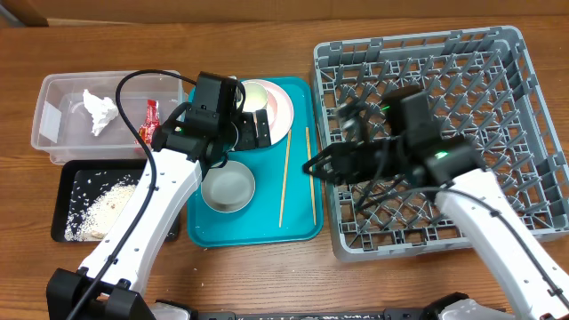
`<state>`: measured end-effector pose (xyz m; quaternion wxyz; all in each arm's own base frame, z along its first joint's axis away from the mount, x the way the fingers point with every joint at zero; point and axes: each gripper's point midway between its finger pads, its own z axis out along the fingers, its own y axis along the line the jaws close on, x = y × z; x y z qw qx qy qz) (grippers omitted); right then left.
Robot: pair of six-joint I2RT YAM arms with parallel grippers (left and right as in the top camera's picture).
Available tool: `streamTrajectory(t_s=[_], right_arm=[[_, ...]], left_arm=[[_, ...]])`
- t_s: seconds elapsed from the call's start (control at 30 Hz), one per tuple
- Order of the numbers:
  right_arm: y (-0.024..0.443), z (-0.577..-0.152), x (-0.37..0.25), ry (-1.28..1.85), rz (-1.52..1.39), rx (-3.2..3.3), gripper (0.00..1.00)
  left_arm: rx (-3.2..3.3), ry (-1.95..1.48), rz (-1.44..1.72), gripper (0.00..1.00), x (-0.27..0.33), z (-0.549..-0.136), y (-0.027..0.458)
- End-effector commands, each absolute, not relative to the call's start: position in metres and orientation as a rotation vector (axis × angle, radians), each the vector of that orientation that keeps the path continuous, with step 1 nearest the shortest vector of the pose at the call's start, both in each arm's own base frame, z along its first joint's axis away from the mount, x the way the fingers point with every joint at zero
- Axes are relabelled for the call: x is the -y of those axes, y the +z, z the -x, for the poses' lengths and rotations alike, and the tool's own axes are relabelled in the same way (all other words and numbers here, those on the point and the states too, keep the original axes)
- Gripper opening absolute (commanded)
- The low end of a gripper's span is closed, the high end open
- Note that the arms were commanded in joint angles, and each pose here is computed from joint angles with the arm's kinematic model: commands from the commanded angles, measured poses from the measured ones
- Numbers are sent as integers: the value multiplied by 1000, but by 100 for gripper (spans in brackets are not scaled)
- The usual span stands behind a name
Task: Sort waste into correct bins and load items into the dishwasher
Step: 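Raise the right gripper from the rack and reach toward the chopsticks, then lower the right gripper onto the wooden chopstick and close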
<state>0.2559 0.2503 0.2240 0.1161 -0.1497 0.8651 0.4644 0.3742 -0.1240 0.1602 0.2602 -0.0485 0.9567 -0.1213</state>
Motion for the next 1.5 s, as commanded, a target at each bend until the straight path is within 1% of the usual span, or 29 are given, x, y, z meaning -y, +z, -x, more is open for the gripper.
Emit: streamTrajectory(t_s=[0.0,0.2,0.4,0.53,0.9,1.1,1.2,1.47], right_arm=[[202,-271,-252,1007,305,-2611,43],[185,-269,-273,711,195,-2605,42],[170,-269,-293,560,181,-2560,42],[146,-276,-301,448,144,-2555,43],[100,-293,-313,362,134,-2580,43],[67,-305,-306,224,115,-2581,43],[63,-308,-306,211,111,-2573,49],[65,-316,-315,257,97,-2538,48]], left_arm=[[-2574,-320,117,100,123,-378,166],[-2574,-320,116,100,123,-378,166],[-2574,-320,116,100,123,-378,166],[-2574,-320,117,100,123,-378,166],[-2574,-320,117,100,123,-378,166],[-2574,-320,117,100,123,-378,166],[-2574,-320,117,100,123,-378,166],[-2574,-320,116,100,123,-378,166]])
